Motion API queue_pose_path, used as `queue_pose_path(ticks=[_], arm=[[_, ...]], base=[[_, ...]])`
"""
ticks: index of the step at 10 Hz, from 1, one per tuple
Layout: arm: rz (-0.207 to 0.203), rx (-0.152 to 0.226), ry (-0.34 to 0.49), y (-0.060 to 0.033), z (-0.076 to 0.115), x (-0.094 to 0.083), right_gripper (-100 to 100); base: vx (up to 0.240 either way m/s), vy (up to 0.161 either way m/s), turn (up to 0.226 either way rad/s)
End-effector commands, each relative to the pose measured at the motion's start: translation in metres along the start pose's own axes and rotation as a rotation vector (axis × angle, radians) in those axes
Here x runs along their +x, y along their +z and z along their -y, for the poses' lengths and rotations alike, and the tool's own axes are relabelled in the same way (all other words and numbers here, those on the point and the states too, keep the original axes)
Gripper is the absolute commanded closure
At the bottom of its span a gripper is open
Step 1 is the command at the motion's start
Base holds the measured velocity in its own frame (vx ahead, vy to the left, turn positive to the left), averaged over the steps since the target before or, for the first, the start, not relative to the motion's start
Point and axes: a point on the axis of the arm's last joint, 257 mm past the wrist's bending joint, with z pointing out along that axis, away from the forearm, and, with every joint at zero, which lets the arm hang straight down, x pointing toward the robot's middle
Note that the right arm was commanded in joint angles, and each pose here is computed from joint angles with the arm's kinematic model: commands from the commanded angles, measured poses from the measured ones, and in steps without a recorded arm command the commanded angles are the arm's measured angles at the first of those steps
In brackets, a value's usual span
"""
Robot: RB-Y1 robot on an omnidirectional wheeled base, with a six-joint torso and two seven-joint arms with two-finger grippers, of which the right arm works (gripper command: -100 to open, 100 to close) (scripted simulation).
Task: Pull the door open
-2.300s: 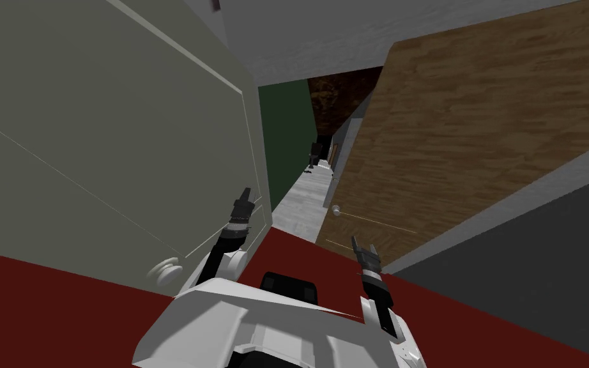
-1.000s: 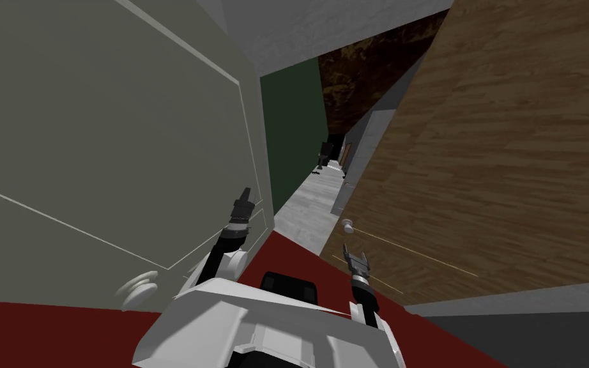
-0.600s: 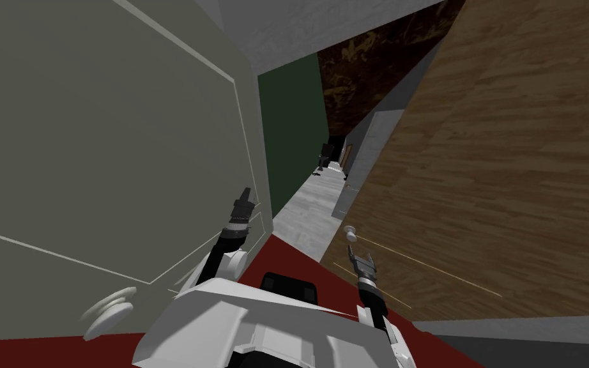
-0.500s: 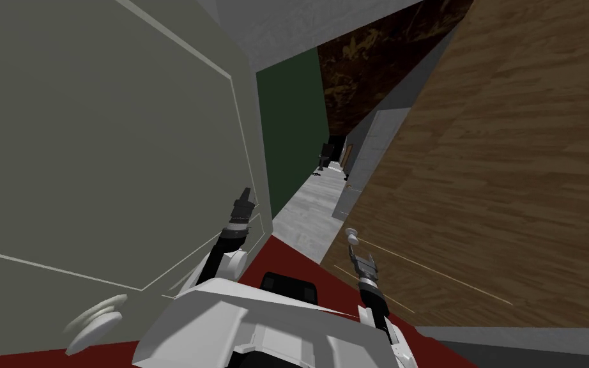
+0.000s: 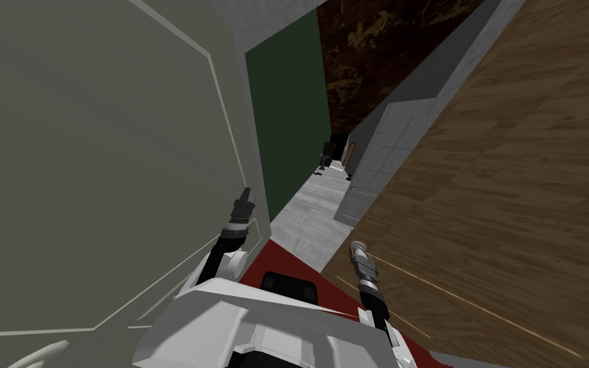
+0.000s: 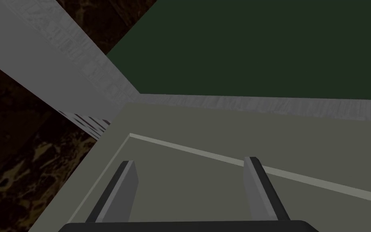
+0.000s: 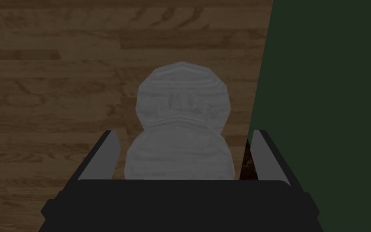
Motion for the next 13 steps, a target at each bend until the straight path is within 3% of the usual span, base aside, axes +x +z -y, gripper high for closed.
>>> queue_pose_path(ticks=[1, 6, 13], arm=[[0.000, 0.000, -0.002, 0.0001, 0.000, 0.000, 100], [0.000, 0.000, -0.002, 0.0001, 0.000, 0.000, 100], [0.015, 0.029, 0.218, -0.0014, 0.013, -0.003, 100]], base=[[-0.011, -0.001, -0.011], [-0.016, 0.002, 0.003], [-0.053, -0.008, 0.076]])
